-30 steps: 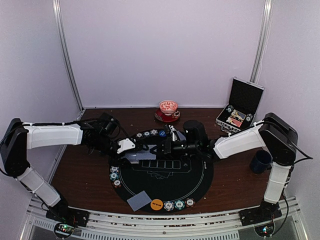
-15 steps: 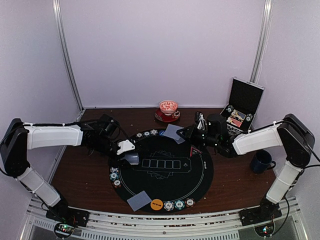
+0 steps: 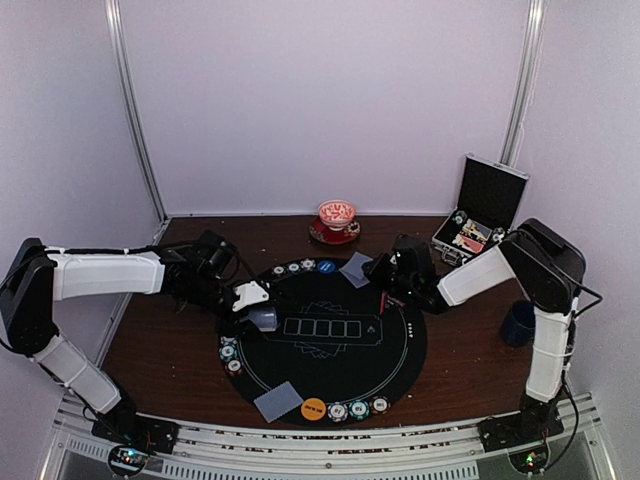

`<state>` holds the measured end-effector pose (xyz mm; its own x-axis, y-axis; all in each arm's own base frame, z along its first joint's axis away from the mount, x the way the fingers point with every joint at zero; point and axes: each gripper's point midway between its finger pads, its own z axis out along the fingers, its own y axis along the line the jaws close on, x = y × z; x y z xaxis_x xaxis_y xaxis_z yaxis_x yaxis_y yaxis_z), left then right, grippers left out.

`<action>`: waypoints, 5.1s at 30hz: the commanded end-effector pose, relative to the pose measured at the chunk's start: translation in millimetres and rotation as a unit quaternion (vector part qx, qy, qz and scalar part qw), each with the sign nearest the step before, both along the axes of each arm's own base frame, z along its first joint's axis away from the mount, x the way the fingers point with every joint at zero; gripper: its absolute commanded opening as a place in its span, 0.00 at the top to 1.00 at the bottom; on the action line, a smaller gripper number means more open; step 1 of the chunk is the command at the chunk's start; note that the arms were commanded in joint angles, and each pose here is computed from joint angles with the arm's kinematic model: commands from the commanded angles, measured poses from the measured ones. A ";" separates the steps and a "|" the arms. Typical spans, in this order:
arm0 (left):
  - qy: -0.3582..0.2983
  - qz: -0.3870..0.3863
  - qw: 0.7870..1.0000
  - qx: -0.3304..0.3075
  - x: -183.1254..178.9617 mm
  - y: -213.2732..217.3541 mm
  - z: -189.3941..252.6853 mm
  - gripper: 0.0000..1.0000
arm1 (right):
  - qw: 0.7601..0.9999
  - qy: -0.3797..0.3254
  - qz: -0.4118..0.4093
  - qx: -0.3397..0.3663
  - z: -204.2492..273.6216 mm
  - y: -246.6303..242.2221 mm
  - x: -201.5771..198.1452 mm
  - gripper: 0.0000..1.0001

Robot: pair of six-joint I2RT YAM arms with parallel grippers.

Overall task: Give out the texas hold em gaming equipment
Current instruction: Distribute the poker card in the small blind area, then pick up the poker card from the face-down deck piles.

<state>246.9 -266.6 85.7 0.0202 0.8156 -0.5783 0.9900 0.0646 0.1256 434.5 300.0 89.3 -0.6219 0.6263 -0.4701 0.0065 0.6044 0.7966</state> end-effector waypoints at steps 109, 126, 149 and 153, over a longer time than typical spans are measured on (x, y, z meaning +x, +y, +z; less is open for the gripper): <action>-0.033 -0.012 0.999 -0.038 -2.7 -5.8 24.8 0.45 | 0.898 -0.060 0.434 0.034 37.7 227.1 -169.4 0.25; -0.032 -0.013 0.999 -0.038 -3.5 -5.8 24.4 0.44 | 0.925 0.010 0.376 -0.049 -12.6 207.1 -139.8 0.30; -0.032 -0.011 0.999 -0.034 -2.3 -5.4 22.2 0.44 | 0.926 0.018 0.375 -0.047 17.8 181.8 -144.1 0.64; -0.031 -0.011 0.999 -0.034 -1.9 -5.5 21.4 0.44 | 0.924 0.011 0.380 -0.040 28.9 180.4 -148.6 0.66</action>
